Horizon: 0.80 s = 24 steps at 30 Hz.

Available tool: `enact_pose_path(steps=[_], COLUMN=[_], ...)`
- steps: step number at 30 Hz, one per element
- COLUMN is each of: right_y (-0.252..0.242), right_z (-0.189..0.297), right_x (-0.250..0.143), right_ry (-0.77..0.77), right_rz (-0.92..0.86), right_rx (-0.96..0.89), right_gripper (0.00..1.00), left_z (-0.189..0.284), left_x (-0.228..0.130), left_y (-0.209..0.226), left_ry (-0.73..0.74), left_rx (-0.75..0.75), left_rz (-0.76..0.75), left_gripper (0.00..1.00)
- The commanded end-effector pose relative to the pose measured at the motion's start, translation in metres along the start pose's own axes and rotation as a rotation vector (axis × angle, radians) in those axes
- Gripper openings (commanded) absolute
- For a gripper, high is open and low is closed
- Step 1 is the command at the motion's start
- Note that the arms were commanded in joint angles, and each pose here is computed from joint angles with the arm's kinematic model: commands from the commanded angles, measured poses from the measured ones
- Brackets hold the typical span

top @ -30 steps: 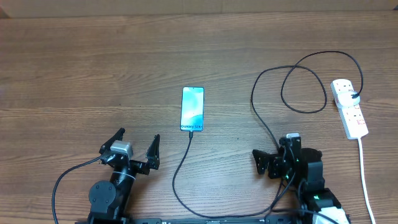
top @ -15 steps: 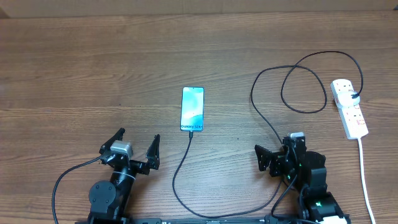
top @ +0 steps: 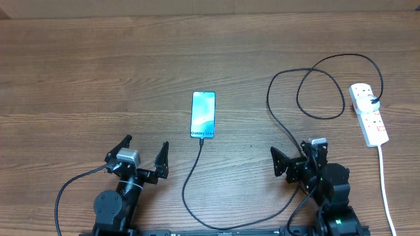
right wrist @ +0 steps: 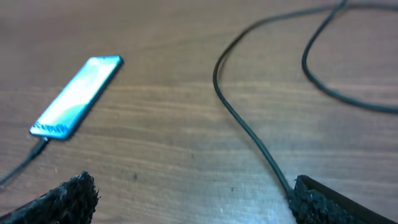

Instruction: Plug charger to phone and switch on socket

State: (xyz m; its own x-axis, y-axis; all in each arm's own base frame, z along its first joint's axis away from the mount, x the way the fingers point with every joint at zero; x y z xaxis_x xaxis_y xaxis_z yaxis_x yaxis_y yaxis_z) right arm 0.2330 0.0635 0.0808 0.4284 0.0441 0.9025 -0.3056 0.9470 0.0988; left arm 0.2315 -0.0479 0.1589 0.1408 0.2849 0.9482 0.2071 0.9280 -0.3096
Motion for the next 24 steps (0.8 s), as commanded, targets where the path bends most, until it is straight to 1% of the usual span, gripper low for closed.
enact_pose_path(steps=[1,12,15,20,24], right_y=[0.001,0.014,0.017,0.021,0.021], right_z=[0.003,0.016,0.023,0.043,0.044], right_x=[0.008,0.039,0.052,0.079,0.081], right_ry=[-0.049,-0.201,-0.265,-0.415,-0.424], right_rz=[0.004,0.046,0.06,0.091,0.093], right_rx=[0.0,0.048,0.051,0.055,0.055], right_gripper=[1.0,1.0,1.0,1.0,1.0], left_z=[0.0,0.0,0.0,0.0,0.0], left_x=[0.0,0.0,0.0,0.0,0.0], left_y=[-0.001,-0.001,-0.001,-0.001,-0.001], left_ry=[-0.004,-0.004,-0.004,-0.004,-0.004], left_rx=[-0.003,-0.003,-0.003,-0.003,-0.003], left_rz=[-0.023,-0.023,-0.023,-0.023,-0.023], left_gripper=[0.99,1.0,1.0,1.0,1.0])
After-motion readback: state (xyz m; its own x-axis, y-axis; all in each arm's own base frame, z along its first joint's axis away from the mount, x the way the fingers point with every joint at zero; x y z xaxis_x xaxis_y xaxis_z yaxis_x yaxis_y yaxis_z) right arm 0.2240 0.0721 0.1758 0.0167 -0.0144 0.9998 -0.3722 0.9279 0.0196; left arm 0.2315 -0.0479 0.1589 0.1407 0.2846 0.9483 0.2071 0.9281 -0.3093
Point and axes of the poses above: each gripper's point midway between its finger pads, its own z axis back along the fingers, its own y axis along the line the jaws close on, x = y × z, the point moved 1 cm from there along z, back along the fingers, and after that the axes turned 9 degrees about z, right-handed, at the moved point
